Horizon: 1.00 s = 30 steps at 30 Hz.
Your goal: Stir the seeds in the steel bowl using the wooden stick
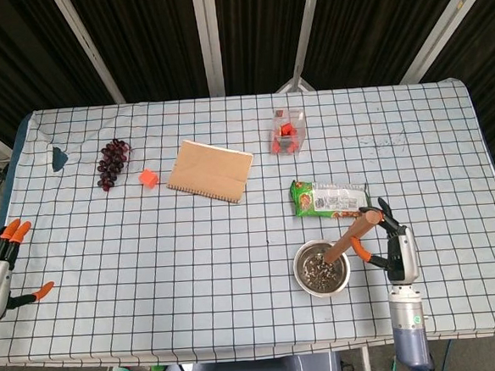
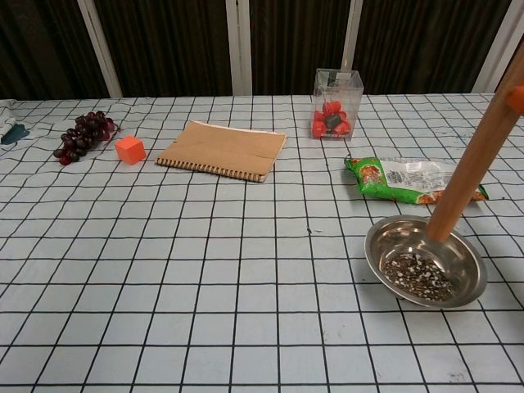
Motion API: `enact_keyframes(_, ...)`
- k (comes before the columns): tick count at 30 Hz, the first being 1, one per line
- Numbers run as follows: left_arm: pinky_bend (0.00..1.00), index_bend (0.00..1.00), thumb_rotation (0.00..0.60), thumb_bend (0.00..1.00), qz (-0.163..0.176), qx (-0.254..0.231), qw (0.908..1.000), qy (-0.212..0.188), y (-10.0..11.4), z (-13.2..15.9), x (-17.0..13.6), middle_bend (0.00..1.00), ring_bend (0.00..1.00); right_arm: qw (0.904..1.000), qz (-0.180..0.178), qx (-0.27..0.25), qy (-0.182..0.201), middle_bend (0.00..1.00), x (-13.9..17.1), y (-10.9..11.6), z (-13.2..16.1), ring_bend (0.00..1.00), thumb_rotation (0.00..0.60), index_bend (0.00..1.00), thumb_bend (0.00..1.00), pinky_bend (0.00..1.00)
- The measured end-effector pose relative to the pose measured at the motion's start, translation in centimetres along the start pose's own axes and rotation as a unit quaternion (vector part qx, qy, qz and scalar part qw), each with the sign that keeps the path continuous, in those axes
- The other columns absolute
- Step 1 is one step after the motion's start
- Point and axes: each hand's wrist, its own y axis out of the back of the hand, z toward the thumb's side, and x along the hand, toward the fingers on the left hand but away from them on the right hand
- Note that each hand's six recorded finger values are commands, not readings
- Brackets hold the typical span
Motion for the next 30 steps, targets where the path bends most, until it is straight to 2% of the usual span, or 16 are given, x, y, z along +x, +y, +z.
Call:
enact_keyframes(14, 0.00, 0.00, 0.600, 0.08, 0.008, 0.005, 1.0000, 0.003, 0.0, 0.1, 0.2, 0.00, 0.00, 0.9998, -0.011, 0.011, 0.013, 0.64, 0.7, 0.3, -1.1, 0.30, 0.600, 0.72, 0.56, 0.00)
enact_keyframes(30, 0.00, 0.00, 0.600, 0.08, 0.008, 0.002, 1.0000, 0.001, 0.1, 0.1, 0.2, 0.00, 0.00, 0.9998, 0.000, 0.019, 0.002, 0.64, 1.6, -0.6, -2.5, 0.30, 0.600, 0.72, 0.56, 0.00)
